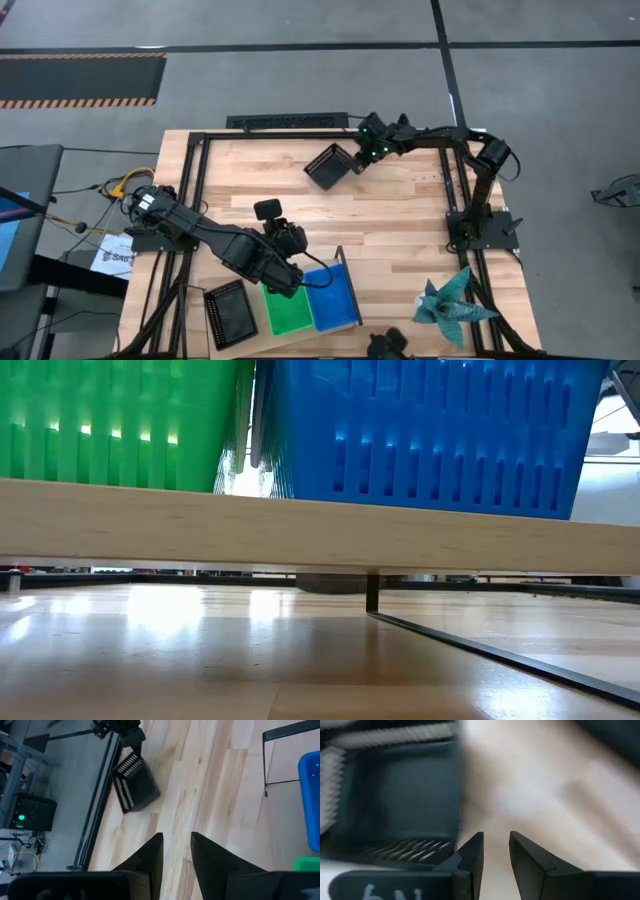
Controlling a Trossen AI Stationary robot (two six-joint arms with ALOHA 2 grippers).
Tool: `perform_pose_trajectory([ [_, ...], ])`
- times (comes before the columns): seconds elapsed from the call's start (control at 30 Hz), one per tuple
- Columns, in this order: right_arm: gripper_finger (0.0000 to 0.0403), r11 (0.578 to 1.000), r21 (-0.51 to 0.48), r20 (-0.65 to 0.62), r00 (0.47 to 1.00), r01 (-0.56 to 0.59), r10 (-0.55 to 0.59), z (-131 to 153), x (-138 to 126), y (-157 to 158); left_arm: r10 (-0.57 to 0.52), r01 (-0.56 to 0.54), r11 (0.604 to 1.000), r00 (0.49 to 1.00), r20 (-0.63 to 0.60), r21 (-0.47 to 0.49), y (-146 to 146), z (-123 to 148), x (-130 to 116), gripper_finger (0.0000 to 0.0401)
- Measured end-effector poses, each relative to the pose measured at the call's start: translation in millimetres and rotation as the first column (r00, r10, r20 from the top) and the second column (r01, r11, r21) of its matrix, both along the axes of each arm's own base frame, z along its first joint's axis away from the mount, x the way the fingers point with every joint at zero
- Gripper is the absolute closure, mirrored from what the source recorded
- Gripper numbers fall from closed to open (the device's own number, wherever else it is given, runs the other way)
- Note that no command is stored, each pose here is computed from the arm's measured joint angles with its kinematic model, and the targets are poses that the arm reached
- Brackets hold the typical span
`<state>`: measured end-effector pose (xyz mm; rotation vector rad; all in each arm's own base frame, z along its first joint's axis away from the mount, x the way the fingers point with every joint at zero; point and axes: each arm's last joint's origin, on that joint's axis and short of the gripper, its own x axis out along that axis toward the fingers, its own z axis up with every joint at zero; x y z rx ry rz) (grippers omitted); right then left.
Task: Stack baskets on shelf by color
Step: Stack the black basket on the top of the stacked black basket
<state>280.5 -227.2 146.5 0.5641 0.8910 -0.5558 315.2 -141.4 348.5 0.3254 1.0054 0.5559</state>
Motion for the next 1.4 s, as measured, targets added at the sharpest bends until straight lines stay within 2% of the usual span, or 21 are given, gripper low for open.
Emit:
perform_pose_trajectory([
  [0.13,0.0285,0.964,0.064,0.14,0.959,-0.259,0.248,7.2,9.4,14.7,0.006,-0.006,1.0,1.0,0.008,0.007,0.2,0.2,0.0,0.0314],
  [0.33,0.0285,0.89,-0.017,0.229,0.865,-0.456,0.447,39.1,16.7,41.7,0.033,-0.036,0.997,0.999,0.037,0.069,6.5,1.6,1.7,0.0314],
  [0.43,0.0285,0.876,-0.043,0.241,0.846,-0.48,0.475,58.9,14.7,55.9,0.062,-0.066,0.991,0.997,0.037,0.118,15.6,-1.1,3.8,0.0314],
  [0.53,0.0285,0.889,-0.011,0.263,0.856,-0.458,0.445,80.2,6.5,69.1,0.195,-0.209,0.968,0.975,0.11,0.141,35.4,-13.8,6.9,0.0314],
  [0.67,0.0285,0.902,0.006,0.252,0.873,-0.432,0.417,107.4,-8.0,90.7,0.366,-0.396,0.905,0.911,0.19,0.153,69.2,-44.4,13.4,0.0314],
  [0.8,0.0285,0.906,-0.035,0.212,0.883,-0.422,0.419,129.5,-20.2,117.2,0.488,-0.503,0.864,0.847,0.208,0.019,109.1,-81.7,31.3,0.0314],
  [0.87,0.0285,0.903,-0.074,0.194,0.882,-0.424,0.43,139.3,-25.8,129.5,0.503,-0.504,0.863,0.845,0.181,-0.046,130.0,-96.3,39.5,0.0314],
  [0.97,0.0285,0.891,-0.107,0.166,0.876,-0.44,0.453,150.8,-36.1,148.0,0.442,-0.43,0.894,0.893,0.086,-0.128,156.2,-113.2,46.7,0.0314],
  [1.03,0.0285,0.881,-0.124,0.153,0.868,-0.457,0.472,156.6,-42.0,159.3,0.392,-0.385,0.911,0.92,0.018,-0.145,168.8,-117.4,46.7,0.0314],
  [1.17,0.0285,0.87,-0.158,0.12,0.866,-0.467,0.486,165.4,-54.1,175.4,0.186,-0.197,0.978,0.97,-0.155,-0.062,185.4,-112.8,45.9,0.0314],
  [1.23,0.0285,0.872,-0.167,0.099,0.872,-0.46,0.479,167.5,-59.2,181.0,0.059,-0.078,0.994,0.973,-0.221,-0.076,188.2,-108.4,47.6,0.0314],
  [1.33,0.0285,0.867,-0.193,0.095,0.87,-0.46,0.483,171.5,-62.9,188.1,-0.208,0.158,0.971,0.93,-0.302,-0.181,188.3,-106.1,49.3,0.0314],
  [1.4,0.0285,0.861,-0.206,0.087,0.868,-0.464,0.489,172.4,-63.8,192.2,-0.303,0.234,0.942,0.902,-0.309,-0.242,190.9,-107.6,49.2,0.0314],
])
